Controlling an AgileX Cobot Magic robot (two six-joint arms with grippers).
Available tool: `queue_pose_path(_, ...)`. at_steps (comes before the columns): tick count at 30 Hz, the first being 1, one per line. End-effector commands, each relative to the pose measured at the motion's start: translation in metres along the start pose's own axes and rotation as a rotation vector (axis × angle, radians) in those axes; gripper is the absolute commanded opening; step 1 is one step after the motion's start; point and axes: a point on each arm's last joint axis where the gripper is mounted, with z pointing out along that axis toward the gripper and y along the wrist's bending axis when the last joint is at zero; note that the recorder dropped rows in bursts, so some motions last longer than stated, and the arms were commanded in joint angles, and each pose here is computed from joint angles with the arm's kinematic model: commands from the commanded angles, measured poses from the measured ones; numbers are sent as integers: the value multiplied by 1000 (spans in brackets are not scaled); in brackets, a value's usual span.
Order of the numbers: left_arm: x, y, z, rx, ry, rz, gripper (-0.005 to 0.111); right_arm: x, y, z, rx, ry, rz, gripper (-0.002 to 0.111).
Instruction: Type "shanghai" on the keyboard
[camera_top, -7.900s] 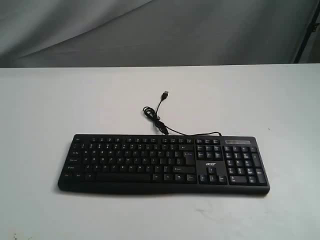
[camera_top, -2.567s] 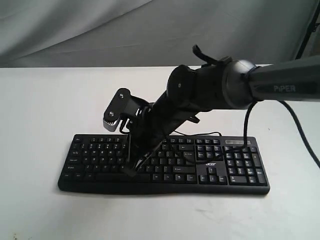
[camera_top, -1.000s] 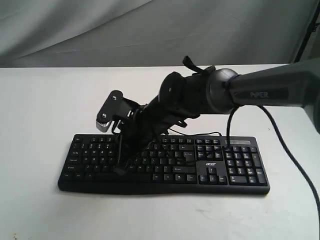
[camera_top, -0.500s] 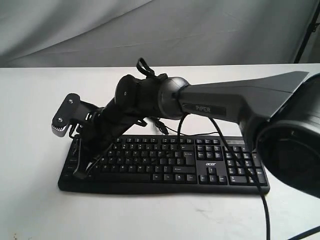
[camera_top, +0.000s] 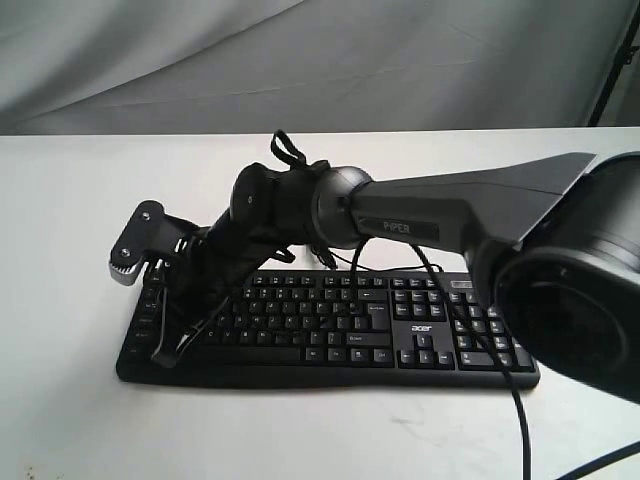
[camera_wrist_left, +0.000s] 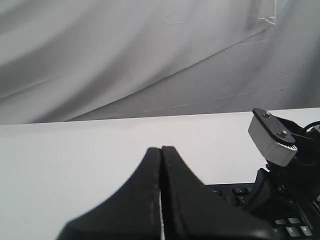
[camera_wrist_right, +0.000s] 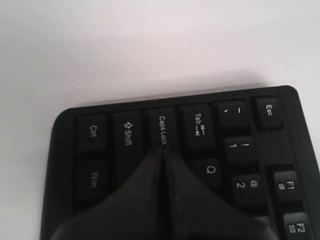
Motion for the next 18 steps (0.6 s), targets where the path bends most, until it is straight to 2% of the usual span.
queue_pose_path(1, 0, 0, 0, 7, -7, -2, 0, -8, 1, -11, 16, -5, -42, 0)
queue_pose_path(9, 0, 0, 0, 7, -7, -2, 0, -16, -9, -50, 55, 31, -46, 0)
queue_pose_path(14, 0, 0, 0, 7, -7, -2, 0, 8, -14, -73, 51, 99, 27, 0)
queue_pose_path(18, 0, 0, 0, 7, -7, -2, 0, 30, -5, -82, 96, 98, 73, 0)
